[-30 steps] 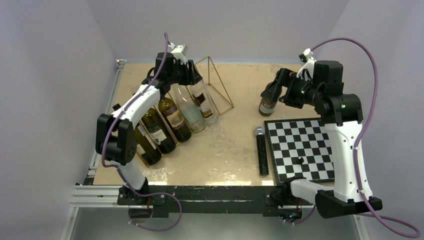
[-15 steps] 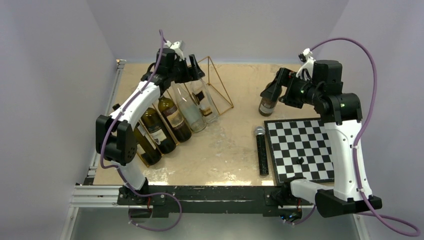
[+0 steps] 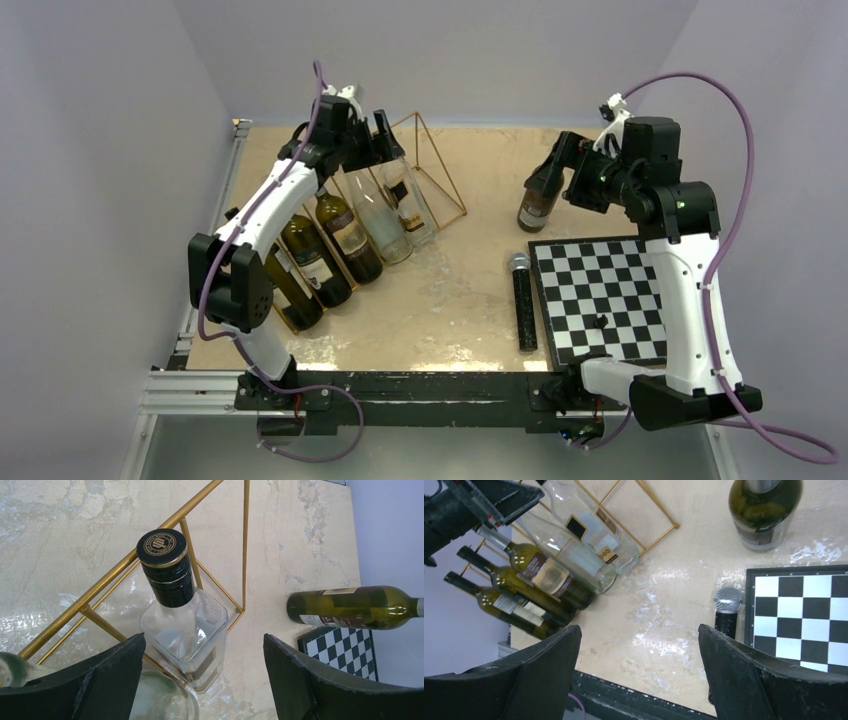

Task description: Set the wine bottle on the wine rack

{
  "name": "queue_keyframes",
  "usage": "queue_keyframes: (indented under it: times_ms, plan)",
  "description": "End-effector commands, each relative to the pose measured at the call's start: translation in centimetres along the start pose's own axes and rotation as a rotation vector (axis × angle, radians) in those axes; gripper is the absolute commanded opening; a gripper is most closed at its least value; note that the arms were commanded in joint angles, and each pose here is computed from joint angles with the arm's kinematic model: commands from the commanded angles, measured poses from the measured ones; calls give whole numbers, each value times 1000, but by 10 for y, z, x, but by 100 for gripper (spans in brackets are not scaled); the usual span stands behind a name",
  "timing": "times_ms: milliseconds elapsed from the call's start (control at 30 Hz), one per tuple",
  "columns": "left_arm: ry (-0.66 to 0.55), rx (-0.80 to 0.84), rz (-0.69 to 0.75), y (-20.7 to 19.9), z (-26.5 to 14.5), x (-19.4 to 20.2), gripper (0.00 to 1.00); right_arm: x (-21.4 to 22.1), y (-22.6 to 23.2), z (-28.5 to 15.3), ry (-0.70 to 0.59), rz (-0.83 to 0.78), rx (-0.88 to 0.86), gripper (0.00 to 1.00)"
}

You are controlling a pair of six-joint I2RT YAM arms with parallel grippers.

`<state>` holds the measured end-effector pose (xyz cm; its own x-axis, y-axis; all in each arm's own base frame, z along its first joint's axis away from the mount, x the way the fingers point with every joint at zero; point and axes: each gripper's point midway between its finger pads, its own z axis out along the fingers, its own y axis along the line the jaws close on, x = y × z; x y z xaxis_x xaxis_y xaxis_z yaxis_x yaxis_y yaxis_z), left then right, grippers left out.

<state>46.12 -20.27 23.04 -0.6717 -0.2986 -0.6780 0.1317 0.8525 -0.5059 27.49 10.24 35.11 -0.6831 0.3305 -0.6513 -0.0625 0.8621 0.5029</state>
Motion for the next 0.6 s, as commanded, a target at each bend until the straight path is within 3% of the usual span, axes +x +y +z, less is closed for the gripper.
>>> queue_keyframes:
  times_ms: [0,333,567]
  plan:
    - [-31,34,30,-15,-30,-10,92,-27,-13,3,-135,-22,78,91]
    - [-105,258,102,-75,-108,-30,98,-83,-67,28,-376,-92,344,81]
    - [-201,283,229,-90,-171,-45,99,-98,-72,61,-381,-222,335,77]
